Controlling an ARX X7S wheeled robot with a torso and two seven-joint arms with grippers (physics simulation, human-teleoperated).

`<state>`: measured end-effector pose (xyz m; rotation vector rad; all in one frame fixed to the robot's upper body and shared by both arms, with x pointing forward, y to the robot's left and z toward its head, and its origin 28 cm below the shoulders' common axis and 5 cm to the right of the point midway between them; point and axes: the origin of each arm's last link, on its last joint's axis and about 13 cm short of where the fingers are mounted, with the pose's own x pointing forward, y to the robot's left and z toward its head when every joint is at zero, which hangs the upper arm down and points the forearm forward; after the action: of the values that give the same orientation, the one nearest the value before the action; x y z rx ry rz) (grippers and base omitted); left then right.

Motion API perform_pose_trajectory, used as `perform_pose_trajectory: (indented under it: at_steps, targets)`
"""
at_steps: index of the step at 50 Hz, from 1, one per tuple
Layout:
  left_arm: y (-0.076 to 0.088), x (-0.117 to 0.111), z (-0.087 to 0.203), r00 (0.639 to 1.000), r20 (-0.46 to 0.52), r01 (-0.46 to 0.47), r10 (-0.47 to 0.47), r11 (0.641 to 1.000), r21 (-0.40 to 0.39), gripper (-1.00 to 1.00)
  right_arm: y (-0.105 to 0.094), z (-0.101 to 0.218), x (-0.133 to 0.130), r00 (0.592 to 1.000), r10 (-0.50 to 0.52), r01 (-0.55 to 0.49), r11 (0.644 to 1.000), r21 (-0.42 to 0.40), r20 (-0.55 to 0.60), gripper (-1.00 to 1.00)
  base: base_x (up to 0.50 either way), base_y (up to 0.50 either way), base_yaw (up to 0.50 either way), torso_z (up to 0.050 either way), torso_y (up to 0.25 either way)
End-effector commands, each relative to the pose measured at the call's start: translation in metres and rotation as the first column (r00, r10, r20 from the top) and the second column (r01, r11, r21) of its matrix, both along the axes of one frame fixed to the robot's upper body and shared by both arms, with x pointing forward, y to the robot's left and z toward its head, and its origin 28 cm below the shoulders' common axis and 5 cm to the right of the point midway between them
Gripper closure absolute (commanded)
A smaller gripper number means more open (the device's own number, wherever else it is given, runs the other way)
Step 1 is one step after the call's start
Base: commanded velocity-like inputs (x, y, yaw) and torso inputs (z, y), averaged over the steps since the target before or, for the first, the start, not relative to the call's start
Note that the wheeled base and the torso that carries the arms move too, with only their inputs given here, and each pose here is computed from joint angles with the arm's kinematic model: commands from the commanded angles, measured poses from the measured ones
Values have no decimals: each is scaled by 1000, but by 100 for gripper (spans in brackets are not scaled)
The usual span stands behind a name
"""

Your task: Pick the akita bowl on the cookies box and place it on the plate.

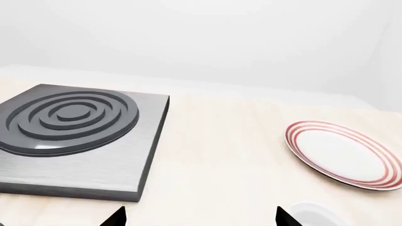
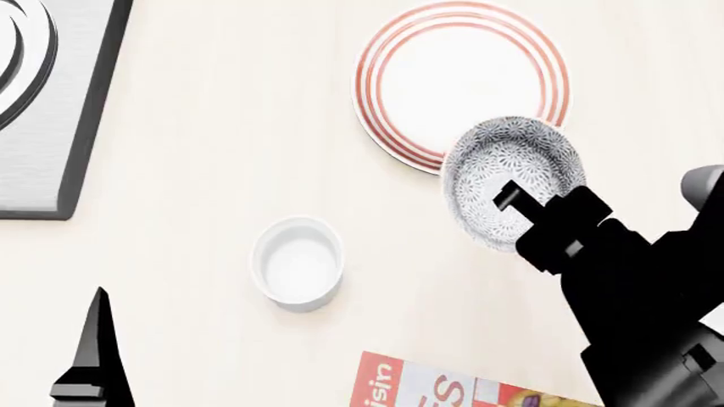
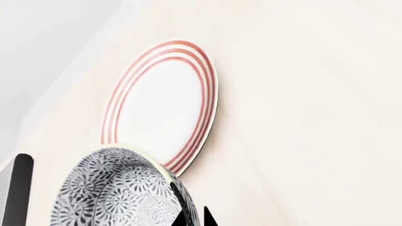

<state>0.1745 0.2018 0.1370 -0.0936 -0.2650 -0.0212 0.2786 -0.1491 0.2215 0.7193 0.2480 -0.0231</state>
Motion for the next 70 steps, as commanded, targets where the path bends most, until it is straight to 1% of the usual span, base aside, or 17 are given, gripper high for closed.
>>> perform_pose_trajectory:
  at_steps: [1,11,16,19,30,31,36,41,45,50,52,55,62,64,66,68,70]
  targets:
    - [1,4,-5,1000,-18,25,-25,1000,7,-100,8,18,30,995,18,-22,999,43,96,100,0,0,0,0,0]
    - [1,5,-4,1000,-20,24,-24,1000,5,-100,25,37,63,994,31,-37,998,56,109,100,0,0,0,0,0]
    - [2,6,-4,1000,-20,21,-21,1000,1,-100,28,43,75,994,23,-30,997,66,106,100,0,0,0,0,3]
    - [3,7,-4,1000,-22,20,-20,1000,-3,-100,33,51,91,994,5,-14,997,82,106,100,0,0,0,0,0]
    - [4,8,-4,1000,-24,18,-18,1000,-8,-100,40,65,117,993,-34,20,992,123,112,100,0,0,0,0,0]
    - [4,9,-4,1000,-25,15,-16,1000,-10,-100,41,67,120,992,-51,32,986,161,115,100,0,0,0,0,0]
    - [5,9,-4,1000,-25,15,-15,1000,-12,-100,43,71,130,991,-85,68,984,162,99,100,0,0,0,0,0]
    - [6,9,-4,1000,-26,14,-15,1000,-18,-100,44,69,142,992,-122,115,982,153,40,100,0,0,0,0,0]
    - [6,9,-4,1000,-28,13,-14,1000,-21,-100,45,67,146,990,-138,137,980,146,-3,100,0,0,0,0,2]
    - [5,8,-4,999,-30,16,-17,1000,-22,-100,47,75,151,987,-158,157,976,150,0,100,0,0,0,0,0]
    - [5,8,-4,999,-31,18,-19,1000,-22,-100,49,78,153,984,-178,178,971,160,-10,100,0,0,0,0,0]
    - [4,8,-5,999,-32,21,-21,1000,-22,-100,51,80,156,984,-175,175,959,224,-23,100,0,0,0,0,0]
    - [4,8,-5,999,-34,24,-25,999,-23,-100,55,79,157,984,-176,174,953,247,-14,100,0,0,0,0,0]
    - [3,7,-6,999,-34,26,-27,999,-23,-100,55,80,157,985,-173,172,955,242,-17,100,0,0,0,0,5]
    - [4,8,-6,999,-35,22,-23,1000,-19,-100,55,79,157,985,-173,173,964,199,-21,100,0,0,0,0,0]
    - [4,7,-6,999,-36,23,-24,1000,-20,-100,55,81,156,984,-173,180,950,256,-48,100,0,0,0,0,0]
    - [3,7,-6,999,-37,24,-25,999,-21,-100,56,82,157,983,-179,186,951,248,-48,100,0,0,0,0,0]
